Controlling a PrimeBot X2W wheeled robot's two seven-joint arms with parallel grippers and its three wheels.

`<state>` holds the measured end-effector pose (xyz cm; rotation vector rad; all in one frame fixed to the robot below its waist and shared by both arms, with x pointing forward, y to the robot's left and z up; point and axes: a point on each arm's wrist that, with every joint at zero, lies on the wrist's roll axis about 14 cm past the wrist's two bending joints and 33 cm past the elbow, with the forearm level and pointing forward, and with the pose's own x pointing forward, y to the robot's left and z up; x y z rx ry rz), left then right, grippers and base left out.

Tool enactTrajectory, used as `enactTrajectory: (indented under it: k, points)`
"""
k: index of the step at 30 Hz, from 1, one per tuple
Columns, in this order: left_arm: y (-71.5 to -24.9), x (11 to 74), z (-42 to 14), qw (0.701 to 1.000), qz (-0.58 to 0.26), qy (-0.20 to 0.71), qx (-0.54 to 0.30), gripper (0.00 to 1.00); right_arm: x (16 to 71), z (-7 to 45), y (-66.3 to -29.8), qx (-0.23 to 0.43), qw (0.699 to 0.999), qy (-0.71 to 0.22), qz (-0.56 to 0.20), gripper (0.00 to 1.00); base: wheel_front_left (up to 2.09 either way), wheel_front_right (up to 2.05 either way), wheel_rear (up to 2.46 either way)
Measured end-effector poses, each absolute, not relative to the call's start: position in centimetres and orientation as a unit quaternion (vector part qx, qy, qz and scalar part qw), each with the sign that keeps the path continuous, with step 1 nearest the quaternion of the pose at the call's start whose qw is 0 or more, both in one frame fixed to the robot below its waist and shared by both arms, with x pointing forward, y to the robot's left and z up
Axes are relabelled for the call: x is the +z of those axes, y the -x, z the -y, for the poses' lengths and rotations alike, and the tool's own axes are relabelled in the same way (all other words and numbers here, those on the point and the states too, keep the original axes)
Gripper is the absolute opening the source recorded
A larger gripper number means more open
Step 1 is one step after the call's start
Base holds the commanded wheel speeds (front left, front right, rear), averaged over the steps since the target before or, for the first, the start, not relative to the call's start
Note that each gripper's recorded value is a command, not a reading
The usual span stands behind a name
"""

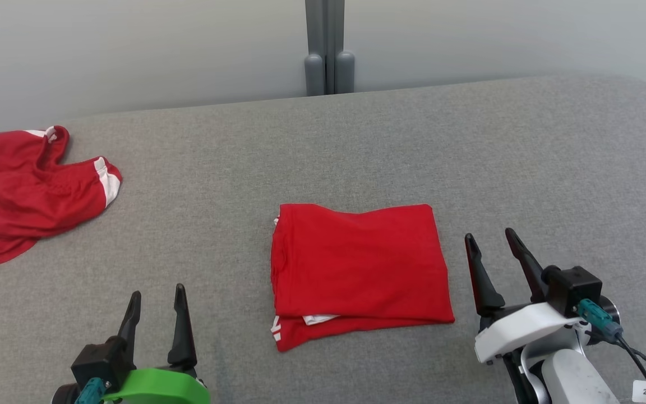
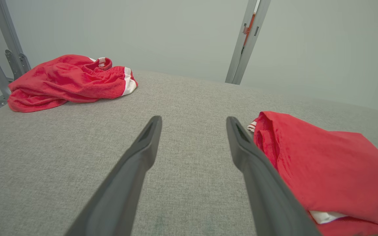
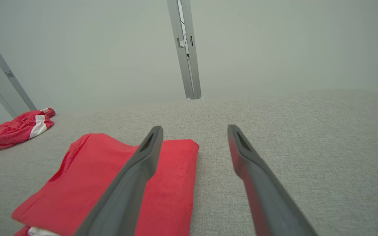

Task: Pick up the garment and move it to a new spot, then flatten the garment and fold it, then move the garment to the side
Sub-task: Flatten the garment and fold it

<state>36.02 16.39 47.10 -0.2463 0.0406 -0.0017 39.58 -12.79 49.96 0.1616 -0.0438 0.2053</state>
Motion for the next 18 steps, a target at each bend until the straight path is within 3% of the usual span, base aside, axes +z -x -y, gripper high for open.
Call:
enactTrajectory:
  k: [18]
  points:
    - [-35.27,46.95,-16.87,0.993,-0.019,0.117,0.002,1.0,49.58,12.8,-38.7,0.1,0.991,-0.09,0.016,1.0,0.0,0.0,0.0]
